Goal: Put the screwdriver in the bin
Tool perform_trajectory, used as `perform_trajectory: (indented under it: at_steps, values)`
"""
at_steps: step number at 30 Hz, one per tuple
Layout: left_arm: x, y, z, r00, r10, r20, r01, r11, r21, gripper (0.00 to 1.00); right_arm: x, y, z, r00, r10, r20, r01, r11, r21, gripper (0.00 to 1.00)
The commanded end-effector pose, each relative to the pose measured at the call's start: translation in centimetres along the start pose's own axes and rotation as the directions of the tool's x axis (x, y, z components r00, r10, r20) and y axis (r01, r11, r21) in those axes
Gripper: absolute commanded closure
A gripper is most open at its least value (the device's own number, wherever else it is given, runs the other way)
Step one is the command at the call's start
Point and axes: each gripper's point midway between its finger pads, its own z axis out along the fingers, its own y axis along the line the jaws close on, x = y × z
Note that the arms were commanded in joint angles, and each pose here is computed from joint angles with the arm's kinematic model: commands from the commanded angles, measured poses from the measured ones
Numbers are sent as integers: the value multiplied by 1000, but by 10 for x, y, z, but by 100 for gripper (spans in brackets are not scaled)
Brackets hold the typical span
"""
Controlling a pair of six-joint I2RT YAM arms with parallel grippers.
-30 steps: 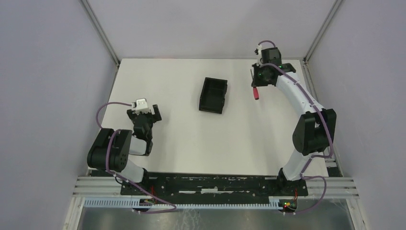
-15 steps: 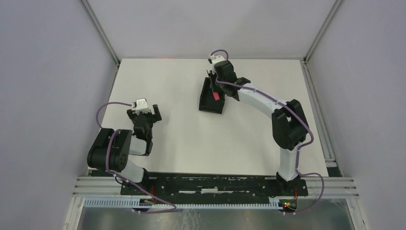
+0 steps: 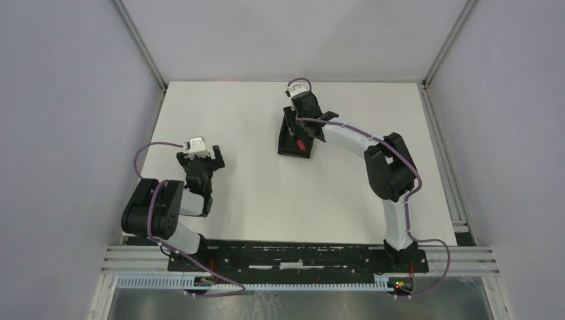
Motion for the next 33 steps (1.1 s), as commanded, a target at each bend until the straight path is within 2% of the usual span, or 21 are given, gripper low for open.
perform_trajectory:
  at_steps: [1,3,4,5,6,10,14,25,29,33]
  values:
    - [-15,-2,5,998,-29,48,29,1000,2,0,-84,5,-52,973,50,223,-46,999,-21,47]
    - [-14,-2,5,998,-29,48,29,1000,3,0,-103,4,-74,960,50,277,-43,999,-30,42]
    - [-14,-2,5,998,-29,48,29,1000,3,0,-112,1,-87,951,46,305,-39,999,-28,30]
    - [-14,-2,5,998,-29,48,29,1000,2,0,-118,-3,-97,945,38,324,-35,999,-15,11]
    - [-14,-2,5,998,-29,48,29,1000,3,0,-123,-8,-109,938,25,346,-29,1000,7,2]
    - [-14,-2,5,998,-28,48,28,1000,3,0,-114,-46,-151,906,-23,422,-43,988,147,2]
    - [-14,-2,5,998,-29,48,29,1000,3,0,-79,-81,-172,905,-97,414,-11,968,253,2]
    - [-14,-2,5,998,-29,48,29,1000,3,0,73,-169,-179,926,-8,377,-149,910,386,2]
    - [-14,-2,5,998,-28,48,28,1000,2,0,111,-181,-179,929,3,371,-171,891,422,2]
    - [-14,-3,5,998,-28,48,28,1000,3,0,128,-183,-181,924,-6,383,-171,889,425,2]
